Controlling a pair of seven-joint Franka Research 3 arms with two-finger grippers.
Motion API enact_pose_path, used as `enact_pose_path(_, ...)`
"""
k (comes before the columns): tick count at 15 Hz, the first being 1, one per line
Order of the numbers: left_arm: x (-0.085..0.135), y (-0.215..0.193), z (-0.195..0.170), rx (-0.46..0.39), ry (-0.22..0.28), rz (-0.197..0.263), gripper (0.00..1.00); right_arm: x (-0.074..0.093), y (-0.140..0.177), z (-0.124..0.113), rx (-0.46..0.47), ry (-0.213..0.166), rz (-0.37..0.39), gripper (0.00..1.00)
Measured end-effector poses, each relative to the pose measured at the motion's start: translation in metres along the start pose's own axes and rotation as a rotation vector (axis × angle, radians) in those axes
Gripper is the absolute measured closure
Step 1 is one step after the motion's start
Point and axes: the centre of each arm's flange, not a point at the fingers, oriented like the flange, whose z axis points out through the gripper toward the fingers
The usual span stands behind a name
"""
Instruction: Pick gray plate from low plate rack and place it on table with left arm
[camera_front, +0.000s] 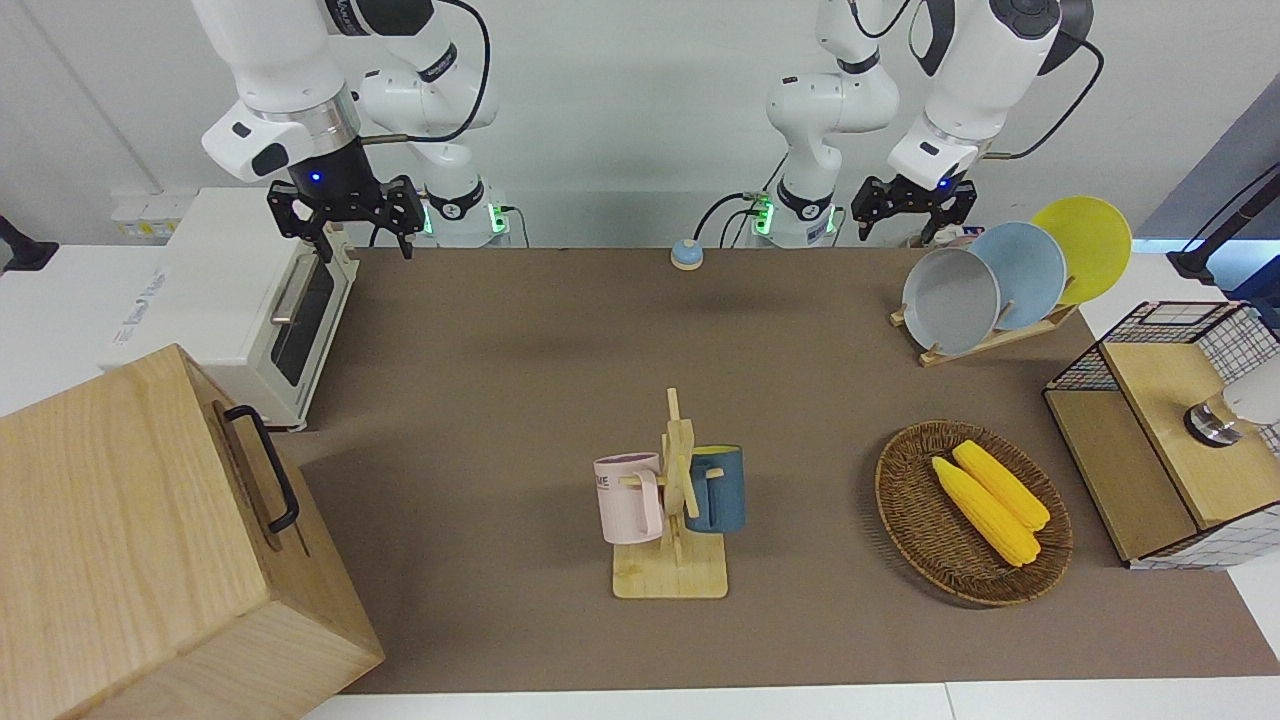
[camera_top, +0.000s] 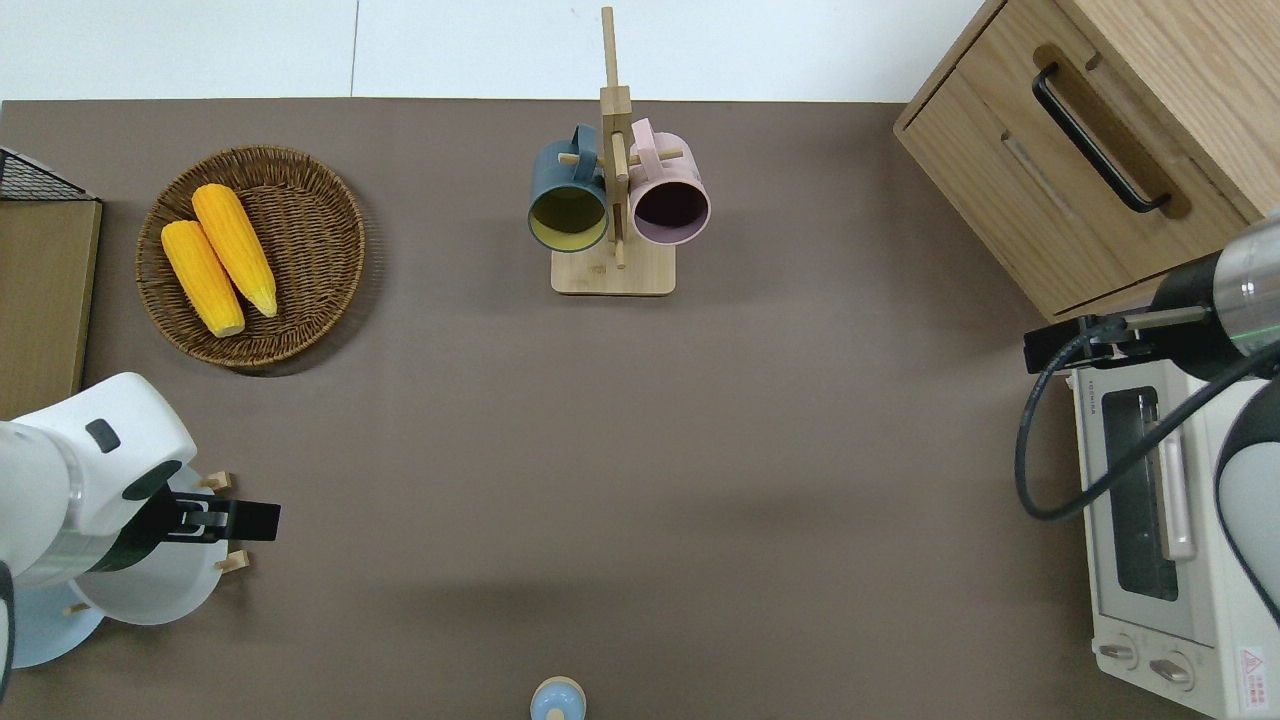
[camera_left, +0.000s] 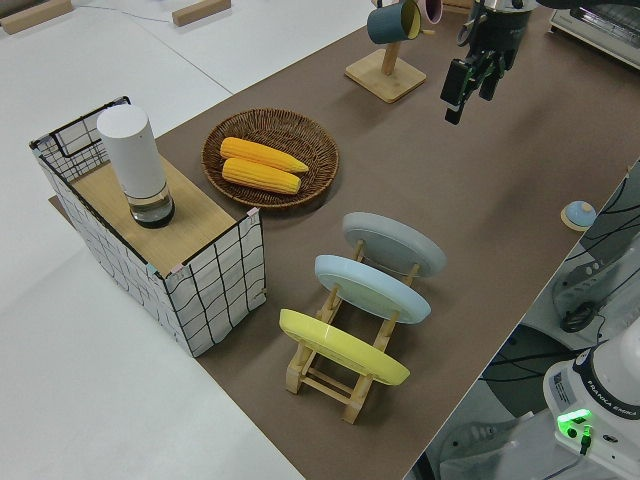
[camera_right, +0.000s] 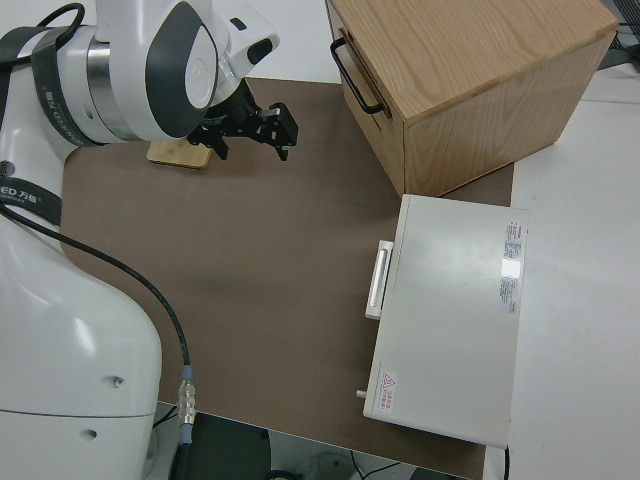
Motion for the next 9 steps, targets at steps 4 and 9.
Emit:
enact_pose_path(4,0.0,-0.006,0.0,-0.004,0.0,-0.009,0.0,0.0,0.0,0.0,0.0,0.0,0.0,0.01)
enact_pose_path(9,-0.001,-0.01,0.0,-0.007,-0.007,-0.016,0.0,0.0,0.0,0.0,0.0,0.0,0.0,0.01)
